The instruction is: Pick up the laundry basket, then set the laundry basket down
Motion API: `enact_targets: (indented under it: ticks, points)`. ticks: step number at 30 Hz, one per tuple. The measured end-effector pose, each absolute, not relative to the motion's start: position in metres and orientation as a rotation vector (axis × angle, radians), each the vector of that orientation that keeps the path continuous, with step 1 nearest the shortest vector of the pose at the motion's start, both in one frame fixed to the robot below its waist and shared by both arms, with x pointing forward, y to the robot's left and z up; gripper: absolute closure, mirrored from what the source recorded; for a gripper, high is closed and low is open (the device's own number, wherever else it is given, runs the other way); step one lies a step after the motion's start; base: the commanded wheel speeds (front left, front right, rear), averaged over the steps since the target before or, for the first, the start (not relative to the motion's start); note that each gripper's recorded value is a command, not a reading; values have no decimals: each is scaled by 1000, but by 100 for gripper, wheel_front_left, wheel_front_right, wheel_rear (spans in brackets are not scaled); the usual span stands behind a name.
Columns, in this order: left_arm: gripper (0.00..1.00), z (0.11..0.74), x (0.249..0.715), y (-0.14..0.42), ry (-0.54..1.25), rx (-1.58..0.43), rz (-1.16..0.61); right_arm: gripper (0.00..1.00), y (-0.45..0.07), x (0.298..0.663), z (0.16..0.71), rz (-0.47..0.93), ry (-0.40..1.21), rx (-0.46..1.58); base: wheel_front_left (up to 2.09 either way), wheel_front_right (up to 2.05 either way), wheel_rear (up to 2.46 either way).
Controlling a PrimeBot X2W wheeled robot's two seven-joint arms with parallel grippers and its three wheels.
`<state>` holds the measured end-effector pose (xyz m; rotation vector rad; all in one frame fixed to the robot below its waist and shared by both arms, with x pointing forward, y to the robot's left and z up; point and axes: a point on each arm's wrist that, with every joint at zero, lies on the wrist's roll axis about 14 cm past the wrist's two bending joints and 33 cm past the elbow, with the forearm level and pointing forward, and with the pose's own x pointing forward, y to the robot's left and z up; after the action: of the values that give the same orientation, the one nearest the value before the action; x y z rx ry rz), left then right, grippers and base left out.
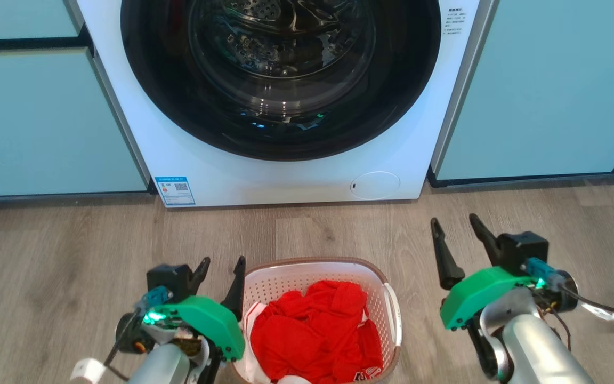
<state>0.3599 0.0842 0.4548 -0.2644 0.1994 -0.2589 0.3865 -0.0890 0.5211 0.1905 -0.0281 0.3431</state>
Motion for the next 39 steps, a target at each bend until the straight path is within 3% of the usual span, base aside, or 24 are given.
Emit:
enact_targets:
  ticks: [11,21,26,39]
  points:
    - [0,442,361,75,230,-177,-334,0,-73,382,511,412,-16,62,0,0,0]
    - [0,537,391,100,-105,-94,-151,0,-77,392,544,405,-153,-28,0,0,0]
    - [0,555,386,114,-181,-74,-64,0,-85,393,564,371,-227,-41,0,0,0]
    - [0,522,371,135,-81,-190,36,0,-104,380,530,296,-133,27,0,0,0]
